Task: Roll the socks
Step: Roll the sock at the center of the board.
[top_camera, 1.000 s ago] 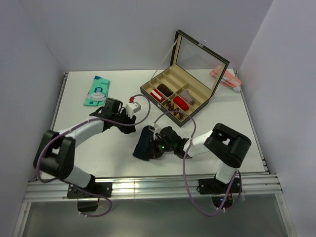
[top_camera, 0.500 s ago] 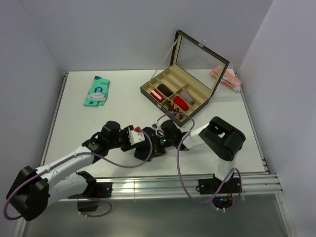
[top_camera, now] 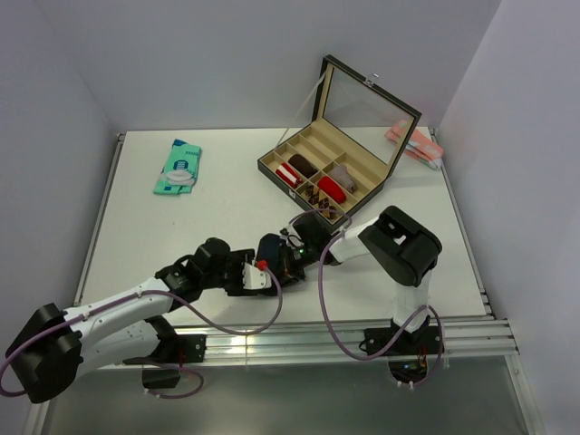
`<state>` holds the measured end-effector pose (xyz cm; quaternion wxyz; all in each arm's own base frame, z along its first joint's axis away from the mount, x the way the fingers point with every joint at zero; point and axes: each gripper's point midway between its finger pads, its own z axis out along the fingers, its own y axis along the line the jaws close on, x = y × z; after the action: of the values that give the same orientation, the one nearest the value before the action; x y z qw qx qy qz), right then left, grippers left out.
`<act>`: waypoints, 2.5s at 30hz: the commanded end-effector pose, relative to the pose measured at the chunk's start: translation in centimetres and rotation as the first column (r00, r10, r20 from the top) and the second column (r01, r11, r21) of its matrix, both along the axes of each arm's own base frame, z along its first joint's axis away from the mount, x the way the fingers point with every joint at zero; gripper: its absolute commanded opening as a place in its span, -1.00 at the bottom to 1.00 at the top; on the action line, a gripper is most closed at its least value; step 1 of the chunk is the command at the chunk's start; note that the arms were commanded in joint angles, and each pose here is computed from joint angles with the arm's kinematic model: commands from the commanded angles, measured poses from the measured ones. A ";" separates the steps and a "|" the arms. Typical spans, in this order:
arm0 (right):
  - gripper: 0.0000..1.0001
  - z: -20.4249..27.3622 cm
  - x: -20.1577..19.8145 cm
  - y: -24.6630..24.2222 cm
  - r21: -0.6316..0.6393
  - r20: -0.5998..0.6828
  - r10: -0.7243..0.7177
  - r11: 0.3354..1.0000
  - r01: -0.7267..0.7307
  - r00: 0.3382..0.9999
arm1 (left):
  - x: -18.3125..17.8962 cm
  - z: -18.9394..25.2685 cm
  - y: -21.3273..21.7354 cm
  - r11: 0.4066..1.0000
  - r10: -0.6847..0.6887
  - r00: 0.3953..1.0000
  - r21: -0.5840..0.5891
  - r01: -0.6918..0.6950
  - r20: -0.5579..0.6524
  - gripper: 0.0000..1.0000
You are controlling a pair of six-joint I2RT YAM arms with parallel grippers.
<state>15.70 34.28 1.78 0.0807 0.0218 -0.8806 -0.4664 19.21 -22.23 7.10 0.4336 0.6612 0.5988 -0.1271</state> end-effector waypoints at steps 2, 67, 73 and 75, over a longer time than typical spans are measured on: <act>-0.86 -2.8 -0.1 -1.6 -0.129 -0.063 -0.032 0.991 0.024 0.997 | -1.2 -0.5 -0.4 0.999 -0.045 0.999 0.019 0.045 0.003 0.36; 0.06 14.1 3.6 -10.8 0.140 0.821 -0.355 0.885 0.444 0.448 | -7.0 -6.1 2.5 0.932 0.056 0.438 0.205 0.299 -0.897 -0.94; 0.06 13.6 0.1 -5.8 -0.021 0.922 -0.083 0.965 0.262 0.377 | -8.1 -6.9 3.2 0.906 0.123 0.215 0.198 0.373 -0.969 -0.89; 0.06 12.8 -1.4 -3.2 -0.093 0.932 0.019 0.978 0.188 0.363 | -8.1 -7.2 3.5 0.903 0.138 0.198 0.205 0.377 -0.970 -0.90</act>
<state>13.92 28.78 13.06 -0.4040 0.1750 -0.8334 -0.3340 13.26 -22.45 2.06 -0.1142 0.5297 0.7032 -0.4604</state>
